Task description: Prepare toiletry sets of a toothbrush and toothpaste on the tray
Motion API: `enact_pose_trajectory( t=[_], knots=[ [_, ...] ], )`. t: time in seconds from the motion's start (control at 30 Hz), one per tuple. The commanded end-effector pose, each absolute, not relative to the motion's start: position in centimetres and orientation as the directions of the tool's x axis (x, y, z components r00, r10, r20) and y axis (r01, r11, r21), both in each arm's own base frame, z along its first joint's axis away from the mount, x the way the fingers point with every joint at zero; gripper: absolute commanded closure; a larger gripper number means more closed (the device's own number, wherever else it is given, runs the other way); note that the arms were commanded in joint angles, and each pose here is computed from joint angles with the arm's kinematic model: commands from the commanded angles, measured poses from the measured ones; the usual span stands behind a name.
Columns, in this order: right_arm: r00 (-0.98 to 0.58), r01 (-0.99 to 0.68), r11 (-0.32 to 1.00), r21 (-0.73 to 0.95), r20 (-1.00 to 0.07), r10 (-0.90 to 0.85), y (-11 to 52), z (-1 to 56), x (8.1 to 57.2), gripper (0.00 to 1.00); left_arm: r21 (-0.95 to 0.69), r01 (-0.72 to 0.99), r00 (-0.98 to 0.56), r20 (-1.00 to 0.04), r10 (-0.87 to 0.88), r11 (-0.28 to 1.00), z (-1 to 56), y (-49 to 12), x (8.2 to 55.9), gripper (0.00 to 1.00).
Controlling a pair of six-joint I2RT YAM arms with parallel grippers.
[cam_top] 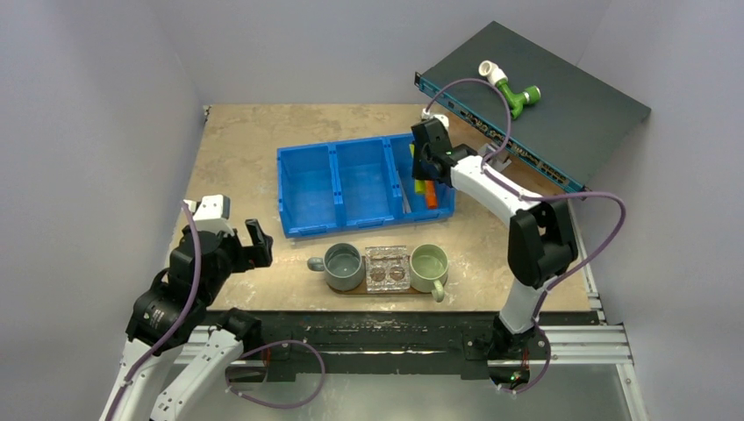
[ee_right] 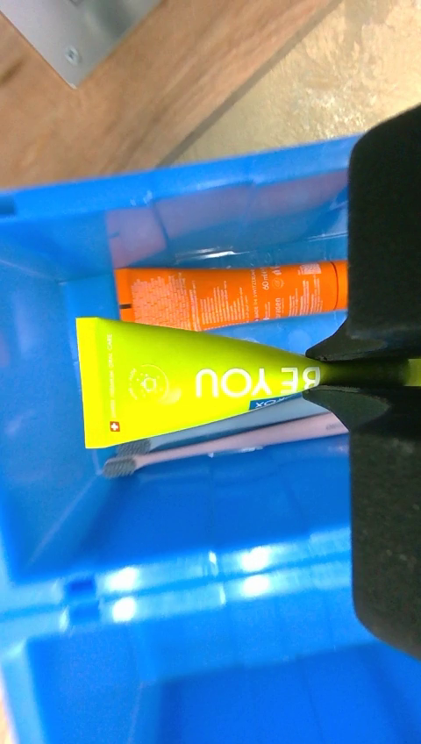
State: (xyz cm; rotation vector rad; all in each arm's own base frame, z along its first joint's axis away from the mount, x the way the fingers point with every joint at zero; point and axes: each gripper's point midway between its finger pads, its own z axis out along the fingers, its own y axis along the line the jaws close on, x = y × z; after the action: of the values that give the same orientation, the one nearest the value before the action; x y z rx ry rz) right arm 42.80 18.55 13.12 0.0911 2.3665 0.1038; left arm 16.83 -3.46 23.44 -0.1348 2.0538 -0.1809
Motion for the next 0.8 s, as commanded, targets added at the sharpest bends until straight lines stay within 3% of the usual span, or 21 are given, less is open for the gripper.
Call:
enact_pose_trajectory(
  t=[0.0,0.4,0.77],
  knots=[
    [-0.621,0.000,0.987,0.160,-0.774,0.125,19.0,19.5,43.4,1.00,-0.191,0.015,-0.458,-0.874,-0.163,0.981,24.9,-4.1,17.3,0.00],
    [-0.525,-0.334,0.881,0.334,-0.842,0.120,26.1,29.1,38.9,1.00,-0.285,0.179,-0.452,-0.874,-0.178,0.942,29.4,-7.3,16.9,0.00],
    [-0.499,-0.587,0.602,0.542,-0.827,0.259,33.9,37.8,31.3,1.00,-0.482,0.416,-0.501,-0.829,-0.248,0.771,33.2,-12.9,14.7,0.00]
  ],
)
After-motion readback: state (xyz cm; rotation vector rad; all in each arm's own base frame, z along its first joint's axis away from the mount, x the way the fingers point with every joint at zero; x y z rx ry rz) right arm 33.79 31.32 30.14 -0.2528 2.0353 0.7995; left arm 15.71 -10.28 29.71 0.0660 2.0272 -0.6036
